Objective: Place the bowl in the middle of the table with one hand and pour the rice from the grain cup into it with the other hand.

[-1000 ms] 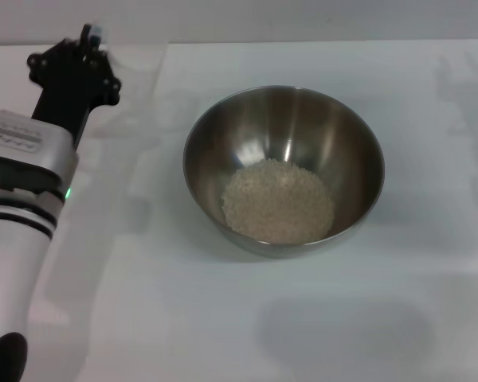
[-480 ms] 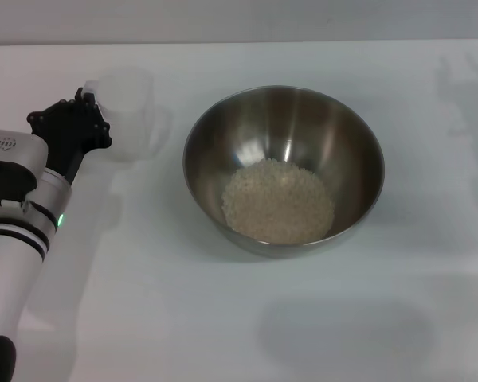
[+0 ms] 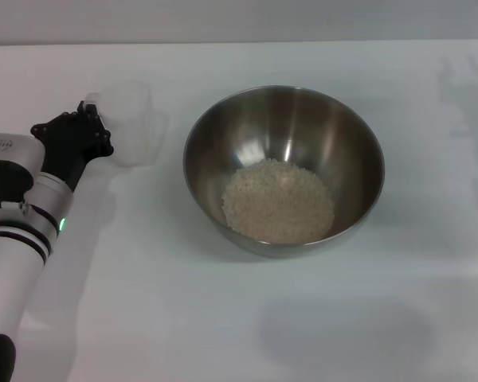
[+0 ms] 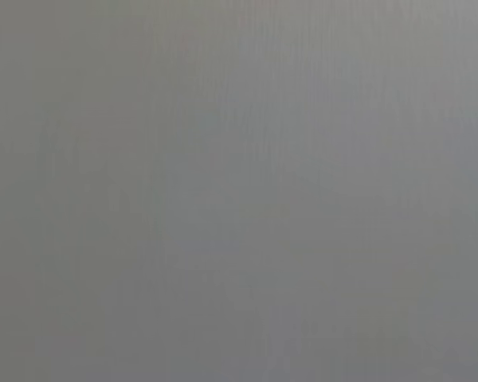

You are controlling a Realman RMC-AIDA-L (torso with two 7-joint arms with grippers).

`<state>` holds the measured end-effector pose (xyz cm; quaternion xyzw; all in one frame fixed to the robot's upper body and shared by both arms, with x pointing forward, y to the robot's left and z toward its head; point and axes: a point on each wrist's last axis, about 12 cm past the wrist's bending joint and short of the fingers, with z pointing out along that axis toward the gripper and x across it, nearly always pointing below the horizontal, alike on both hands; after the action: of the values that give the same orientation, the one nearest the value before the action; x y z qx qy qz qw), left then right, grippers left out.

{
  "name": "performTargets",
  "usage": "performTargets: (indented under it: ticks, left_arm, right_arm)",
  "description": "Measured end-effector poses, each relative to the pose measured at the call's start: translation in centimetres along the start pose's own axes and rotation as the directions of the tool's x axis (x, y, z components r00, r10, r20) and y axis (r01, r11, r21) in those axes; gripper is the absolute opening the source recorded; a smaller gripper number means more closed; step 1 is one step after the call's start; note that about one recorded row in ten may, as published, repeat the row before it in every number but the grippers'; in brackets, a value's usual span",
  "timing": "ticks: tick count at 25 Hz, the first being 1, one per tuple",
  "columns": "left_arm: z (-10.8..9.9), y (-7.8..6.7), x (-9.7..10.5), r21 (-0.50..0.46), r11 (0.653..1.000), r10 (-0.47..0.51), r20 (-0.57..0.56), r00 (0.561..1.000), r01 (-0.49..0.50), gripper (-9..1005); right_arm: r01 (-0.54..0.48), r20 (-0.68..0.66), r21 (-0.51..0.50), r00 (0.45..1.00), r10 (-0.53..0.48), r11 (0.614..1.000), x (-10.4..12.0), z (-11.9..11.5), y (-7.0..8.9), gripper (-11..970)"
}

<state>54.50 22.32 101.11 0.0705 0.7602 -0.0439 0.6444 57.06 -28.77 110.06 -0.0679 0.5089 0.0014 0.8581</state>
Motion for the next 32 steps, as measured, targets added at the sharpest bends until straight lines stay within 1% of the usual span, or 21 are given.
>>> performTargets:
  ticks: [2,8,12,14,15,16,17,18,19,20,21,22,23,24,25,27,32]
  left_arm:
    - [0.2,-0.2,0.1,0.013,1.000,0.005,-0.024,1.000,-0.004,107]
    - [0.1,-0.2,0.2,0.011,1.000,-0.005,-0.022,1.000,0.005,111]
    - [-0.1,0.0,0.2,0.006,1.000,-0.006,-0.013,1.000,0.006,220]
    - [-0.8,0.2,0.2,-0.009,1.000,-0.012,0.015,1.000,0.013,275]
    - [-0.8,0.2,0.2,-0.009,1.000,-0.012,0.015,1.000,0.013,302]
    - [-1.6,0.4,0.3,-0.028,0.999,-0.024,0.056,0.998,0.025,329]
    - [-1.6,0.4,0.3,-0.028,0.999,-0.024,0.056,0.998,0.025,371]
    - [-2.1,0.5,0.1,-0.037,0.999,-0.028,0.088,0.996,0.031,413]
    - [-3.2,0.7,-0.2,-0.050,0.998,-0.034,0.161,0.986,0.042,456]
    - [-3.2,0.7,-0.2,-0.050,0.998,-0.034,0.161,0.986,0.042,498]
    - [-4.1,0.7,-0.6,-0.046,0.997,-0.044,0.239,0.970,0.056,540]
    - [-4.1,0.7,-0.6,-0.046,0.997,-0.044,0.239,0.970,0.056,563]
    - [-4.7,0.7,-0.9,-0.034,0.997,-0.055,0.290,0.955,0.068,587]
    - [-5.4,0.5,-1.5,-0.012,0.996,-0.076,0.369,0.926,0.087,610]
    - [-5.4,0.5,-1.5,-0.012,0.996,-0.076,0.369,0.926,0.087,633]
    - [-5.7,0.4,-2.0,-0.002,0.996,-0.083,0.415,0.906,0.092,680]
    - [-5.4,-0.1,-3.1,0.016,0.995,-0.094,0.478,0.873,0.098,680]
  right_arm:
    - [0.000,-0.001,0.001,1.000,0.000,1.000,0.0,0.0,0.0,408]
    - [0.000,-0.002,0.001,1.000,0.000,1.000,0.0,-0.1,0.0,408]
    - [0.001,-0.004,0.002,1.000,-0.001,1.000,0.0,-0.1,-0.1,408]
    - [0.002,-0.009,0.007,1.000,-0.002,1.000,0.1,-0.1,-0.2,408]
    - [0.002,-0.009,0.007,1.000,-0.002,1.000,0.1,-0.1,-0.2,408]
    - [0.002,-0.010,0.008,1.000,-0.002,1.000,0.1,-0.1,-0.2,408]
    - [0.003,-0.012,0.008,1.000,-0.003,1.000,0.1,-0.1,-0.2,408]
    - [0.005,-0.015,0.009,1.000,-0.005,1.000,0.2,-0.2,-0.3,408]
    - [0.004,-0.021,0.010,1.000,-0.004,1.000,0.3,-0.3,-0.3,408]
    - [0.004,-0.021,0.010,1.000,-0.004,1.000,0.3,-0.3,-0.3,408]
    - [0.001,-0.024,0.010,1.000,-0.001,1.000,0.3,-0.3,-0.3,408]
    - [0.000,-0.026,0.011,1.000,0.001,1.000,0.3,-0.4,-0.2,408]
    - [-0.002,-0.029,0.011,1.000,0.002,1.000,0.4,-0.4,-0.2,408]
    - [-0.005,-0.036,0.010,0.999,0.005,1.000,0.5,-0.6,-0.1,408]
    - [-0.005,-0.036,0.010,0.999,0.005,1.000,0.5,-0.6,-0.1,408]
    - [-0.007,-0.042,0.006,0.999,0.007,1.000,0.6,-0.7,0.0,408]
    - [-0.054,-0.102,0.002,0.993,0.054,0.999,1.3,-1.3,0.6,408]
